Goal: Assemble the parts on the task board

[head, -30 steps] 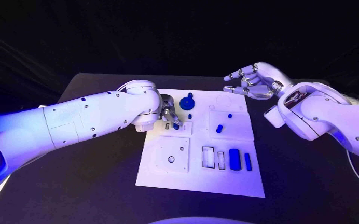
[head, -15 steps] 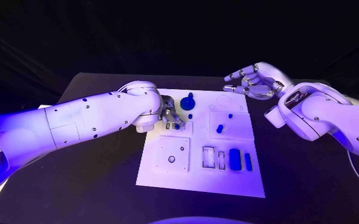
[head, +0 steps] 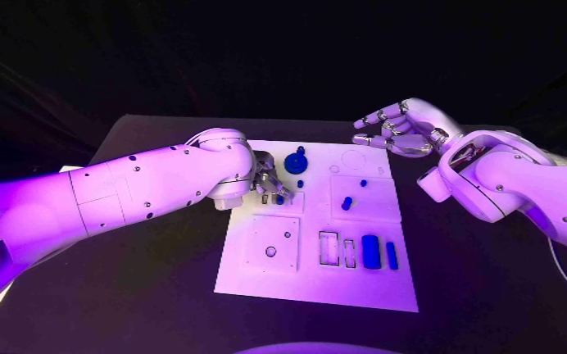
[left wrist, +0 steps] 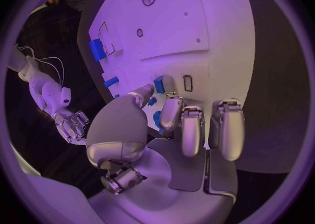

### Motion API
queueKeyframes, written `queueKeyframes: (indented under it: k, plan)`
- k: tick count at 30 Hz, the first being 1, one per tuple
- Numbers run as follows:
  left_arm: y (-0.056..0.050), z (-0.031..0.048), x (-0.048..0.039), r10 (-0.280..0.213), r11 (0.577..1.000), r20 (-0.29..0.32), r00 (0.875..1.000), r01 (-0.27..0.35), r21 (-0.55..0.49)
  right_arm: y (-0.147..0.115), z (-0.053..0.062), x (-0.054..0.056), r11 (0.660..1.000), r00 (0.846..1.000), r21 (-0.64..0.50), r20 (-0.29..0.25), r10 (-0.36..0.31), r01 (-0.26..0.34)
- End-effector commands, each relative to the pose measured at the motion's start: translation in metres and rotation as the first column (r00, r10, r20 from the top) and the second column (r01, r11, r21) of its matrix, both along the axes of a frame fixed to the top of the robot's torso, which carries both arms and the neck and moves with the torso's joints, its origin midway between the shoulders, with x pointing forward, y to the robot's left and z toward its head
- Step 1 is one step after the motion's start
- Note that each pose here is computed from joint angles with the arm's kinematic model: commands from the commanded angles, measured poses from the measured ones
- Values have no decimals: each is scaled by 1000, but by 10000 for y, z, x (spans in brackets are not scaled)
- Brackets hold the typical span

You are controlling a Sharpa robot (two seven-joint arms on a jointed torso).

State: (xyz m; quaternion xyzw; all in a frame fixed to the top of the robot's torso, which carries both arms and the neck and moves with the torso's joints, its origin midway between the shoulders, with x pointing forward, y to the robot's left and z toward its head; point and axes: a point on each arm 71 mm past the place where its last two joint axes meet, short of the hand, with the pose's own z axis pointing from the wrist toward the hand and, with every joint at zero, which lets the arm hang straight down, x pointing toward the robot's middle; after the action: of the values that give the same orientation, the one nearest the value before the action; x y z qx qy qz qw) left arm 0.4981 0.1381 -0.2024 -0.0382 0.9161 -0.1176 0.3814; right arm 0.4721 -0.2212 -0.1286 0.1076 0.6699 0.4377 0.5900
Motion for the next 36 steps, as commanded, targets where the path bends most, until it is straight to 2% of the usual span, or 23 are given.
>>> queueKeyframes:
  k: [1, 6, 14, 19, 26, 30, 31, 36]
  plan:
    - [37, -69, -36, 38, 999, -29, 999, -37, 32, 12, -6, -8, 1000, 1000, -2, -2, 15, -15]
    - [59, -52, -49, 43, 999, -21, 999, -42, 21, 7, -12, -6, 1000, 1000, -3, -3, 14, -14]
    - [104, 61, -60, 51, 999, 3, 999, -51, -9, -2, -21, -2, 1000, 1000, -3, -5, 12, -12]
    - [127, 172, -59, 57, 998, 25, 998, -56, -35, -11, -27, 2, 1000, 1000, -3, -6, 9, -9]
    - [159, 383, -29, 66, 996, 66, 996, -61, -66, -22, -35, 9, 1000, 1000, -2, -8, 5, -5]
    - [222, 508, 44, 72, 996, 77, 994, -68, -53, -27, -40, 12, 1000, 1000, -2, -10, 3, -3]
    - [256, 541, 94, 78, 996, 75, 994, -74, -43, -28, -42, 13, 1000, 1000, -2, -11, 3, -3]
    - [315, 564, 272, 109, 994, 70, 992, -107, -34, -27, -44, 16, 1000, 1000, -2, -11, 1, -1]
